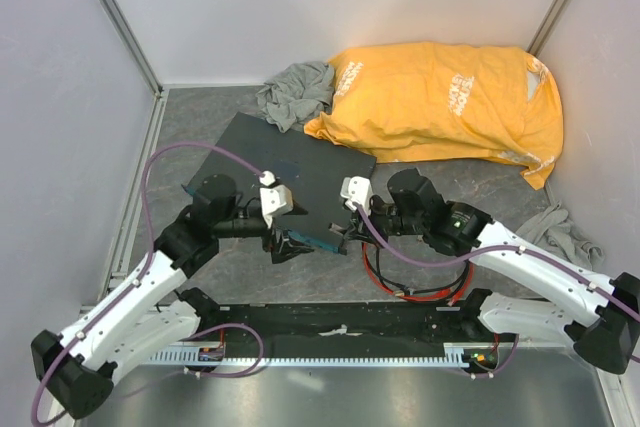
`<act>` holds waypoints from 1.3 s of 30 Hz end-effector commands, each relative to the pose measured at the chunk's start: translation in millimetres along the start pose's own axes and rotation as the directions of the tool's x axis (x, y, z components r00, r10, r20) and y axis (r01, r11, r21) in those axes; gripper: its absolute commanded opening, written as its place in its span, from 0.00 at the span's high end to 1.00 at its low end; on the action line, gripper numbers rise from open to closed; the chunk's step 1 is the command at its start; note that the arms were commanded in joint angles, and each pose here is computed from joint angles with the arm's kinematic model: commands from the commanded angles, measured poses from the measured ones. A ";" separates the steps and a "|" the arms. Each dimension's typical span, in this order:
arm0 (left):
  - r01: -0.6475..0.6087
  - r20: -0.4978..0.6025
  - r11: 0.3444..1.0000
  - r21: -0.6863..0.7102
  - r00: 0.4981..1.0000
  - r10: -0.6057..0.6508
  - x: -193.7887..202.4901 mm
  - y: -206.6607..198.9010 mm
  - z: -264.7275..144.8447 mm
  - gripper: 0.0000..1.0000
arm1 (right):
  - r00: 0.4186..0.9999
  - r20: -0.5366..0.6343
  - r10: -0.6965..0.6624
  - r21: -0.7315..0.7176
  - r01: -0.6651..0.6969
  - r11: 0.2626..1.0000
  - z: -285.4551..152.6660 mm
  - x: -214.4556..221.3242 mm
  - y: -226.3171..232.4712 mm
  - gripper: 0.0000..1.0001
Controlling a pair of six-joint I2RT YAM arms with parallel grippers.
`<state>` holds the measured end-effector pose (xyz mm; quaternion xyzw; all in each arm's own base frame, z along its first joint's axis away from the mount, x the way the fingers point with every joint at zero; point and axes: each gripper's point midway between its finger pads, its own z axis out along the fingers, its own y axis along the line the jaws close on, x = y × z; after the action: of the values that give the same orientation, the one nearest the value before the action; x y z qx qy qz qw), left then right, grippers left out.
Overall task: Insert the plug into the switch port
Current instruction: Pick up the plug from the center of the board.
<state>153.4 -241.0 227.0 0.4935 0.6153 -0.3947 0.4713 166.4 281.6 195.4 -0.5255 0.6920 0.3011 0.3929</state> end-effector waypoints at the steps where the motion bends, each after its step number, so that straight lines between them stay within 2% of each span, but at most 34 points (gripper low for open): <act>1: -0.177 0.066 0.980 0.091 0.983 0.172 -39.0 -9.2 14.1 0.12 | 0.999 0.031 -0.045 -0.050 0.046 0.998 -3.6 -7.5 15.4 1.00; 4: -0.177 0.054 0.975 0.134 0.984 0.171 -40.8 -10.9 25.1 0.17 | 0.998 0.036 -0.058 -0.049 0.060 0.997 -5.9 -9.4 18.7 1.00; 11: -0.166 0.029 0.964 0.210 0.986 0.163 -39.2 -18.8 39.7 0.37 | 0.996 0.052 -0.074 -0.051 0.076 0.996 -10.3 -13.8 22.9 0.99; 16: -0.148 0.007 0.962 0.230 0.989 0.150 -35.3 -20.6 47.0 0.42 | 0.995 0.055 -0.080 -0.050 0.082 0.995 -11.2 -14.4 24.2 1.00; 20: -0.132 -0.012 0.962 0.238 0.990 0.139 -31.9 -22.1 50.9 0.52 | 0.995 0.051 -0.080 -0.054 0.083 0.995 -10.2 -12.8 25.5 0.99; 27: -0.102 -0.073 0.966 0.238 0.990 0.122 -22.2 -20.7 55.0 0.58 | 0.996 0.046 -0.081 -0.046 0.084 0.995 -9.7 -11.9 25.1 0.99; 36: -0.081 -0.141 0.973 0.218 0.983 0.114 -11.2 -16.9 56.1 0.59 | 0.996 0.039 -0.082 -0.038 0.084 0.996 -8.8 -10.0 24.3 0.99; 39: -0.078 -0.150 0.973 0.217 0.982 0.112 -10.5 -16.8 56.6 0.71 | 0.996 0.033 -0.082 -0.038 0.083 0.996 -7.9 -8.3 24.0 0.99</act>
<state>143.5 -297.1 211.0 0.5853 0.5979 -0.4067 0.3668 143.0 284.9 204.0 -0.5511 0.6673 0.3087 0.3947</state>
